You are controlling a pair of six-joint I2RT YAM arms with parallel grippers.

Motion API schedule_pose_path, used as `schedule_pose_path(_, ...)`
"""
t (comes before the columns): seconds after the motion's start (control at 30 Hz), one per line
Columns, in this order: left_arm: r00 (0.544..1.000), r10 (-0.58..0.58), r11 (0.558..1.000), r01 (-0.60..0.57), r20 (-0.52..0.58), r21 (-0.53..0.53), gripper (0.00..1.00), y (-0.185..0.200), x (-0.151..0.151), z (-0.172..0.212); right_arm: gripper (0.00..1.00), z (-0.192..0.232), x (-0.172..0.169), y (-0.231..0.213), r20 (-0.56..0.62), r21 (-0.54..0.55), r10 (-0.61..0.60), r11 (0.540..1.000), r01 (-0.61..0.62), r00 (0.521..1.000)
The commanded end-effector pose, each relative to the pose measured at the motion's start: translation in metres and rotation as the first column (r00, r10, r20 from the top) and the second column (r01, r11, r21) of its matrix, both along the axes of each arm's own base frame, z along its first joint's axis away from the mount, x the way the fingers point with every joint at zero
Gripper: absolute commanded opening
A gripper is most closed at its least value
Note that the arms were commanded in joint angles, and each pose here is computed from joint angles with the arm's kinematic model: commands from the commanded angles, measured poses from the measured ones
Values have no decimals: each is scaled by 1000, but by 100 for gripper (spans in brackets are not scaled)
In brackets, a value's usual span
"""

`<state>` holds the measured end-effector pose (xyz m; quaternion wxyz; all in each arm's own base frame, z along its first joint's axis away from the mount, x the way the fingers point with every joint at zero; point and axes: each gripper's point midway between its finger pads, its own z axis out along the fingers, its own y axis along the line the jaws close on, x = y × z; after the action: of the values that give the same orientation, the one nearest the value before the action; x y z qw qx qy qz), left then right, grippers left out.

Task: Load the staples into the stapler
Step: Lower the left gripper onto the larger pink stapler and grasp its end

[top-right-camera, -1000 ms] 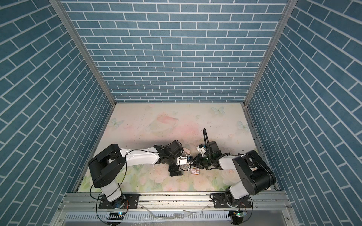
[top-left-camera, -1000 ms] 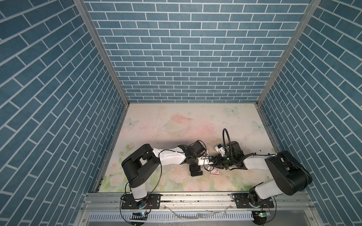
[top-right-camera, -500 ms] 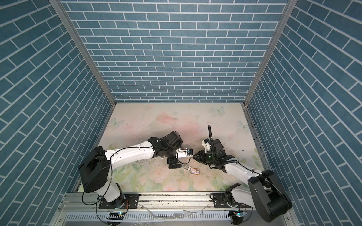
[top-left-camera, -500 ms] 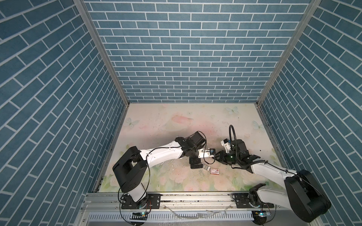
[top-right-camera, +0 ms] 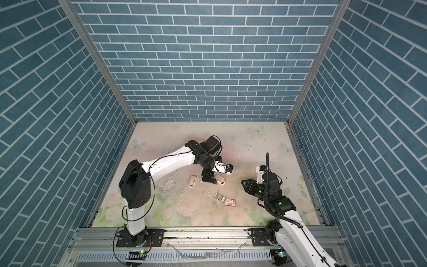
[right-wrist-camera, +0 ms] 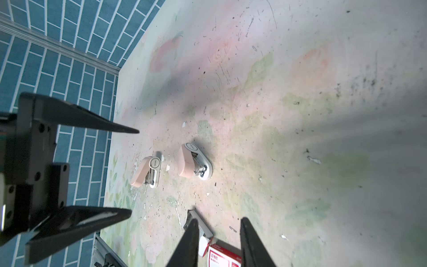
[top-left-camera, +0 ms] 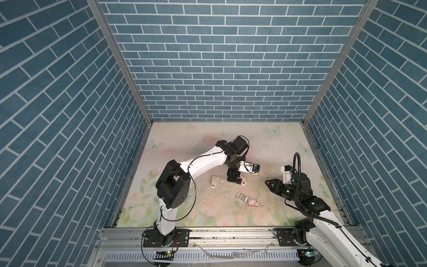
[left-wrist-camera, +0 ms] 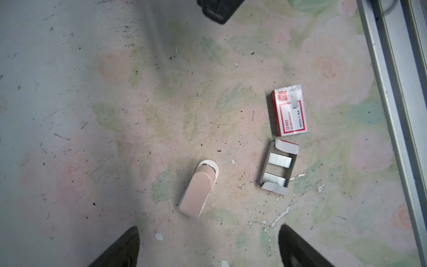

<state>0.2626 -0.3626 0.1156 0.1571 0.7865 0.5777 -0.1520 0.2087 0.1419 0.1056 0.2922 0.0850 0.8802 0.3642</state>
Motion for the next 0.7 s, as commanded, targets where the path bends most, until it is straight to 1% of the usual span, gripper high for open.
schedule_pose_path(0.0, 992, -67, 994, 75, -106, 76, 91, 13, -16, -6, 29, -21, -13, -9, -76, -37, -23, 999, 20, 997)
schedule_pose_path(0.13, 990, -77, 993, 86, -114, 79, 87, 7, -16, -12, 27, -25, -15, -11, -84, -28, -38, 999, 35, 996)
schedule_pose_path(0.27, 994, -94, 991, 99, -63, 92, 82, 3, -15, -28, 26, -27, -13, -10, -87, -15, -44, 999, 43, 995)
schedule_pose_path(0.33, 995, -87, 991, 92, -54, 96, 77, 0, -14, -35, 25, -28, -12, -9, -90, -11, -44, 999, 44, 995)
schedule_pose_path(0.4, 997, -70, 993, 73, -40, 94, 75, -4, -9, -41, 25, -30, -12, -9, -96, -11, -42, 999, 42, 994)
schedule_pose_path(0.53, 999, -39, 997, 38, 20, 63, 74, -14, 5, -45, 25, -31, -11, -7, -102, -5, -38, 999, 37, 994)
schedule_pose_path(0.6, 999, -35, 998, 33, 37, 49, 74, -19, 9, -43, 24, -32, -11, -7, -105, -6, -36, 999, 36, 994)
schedule_pose_path(0.67, 999, -41, 998, 39, 32, 44, 75, -22, 8, -41, 24, -32, -11, -7, -105, -5, -35, 999, 35, 994)
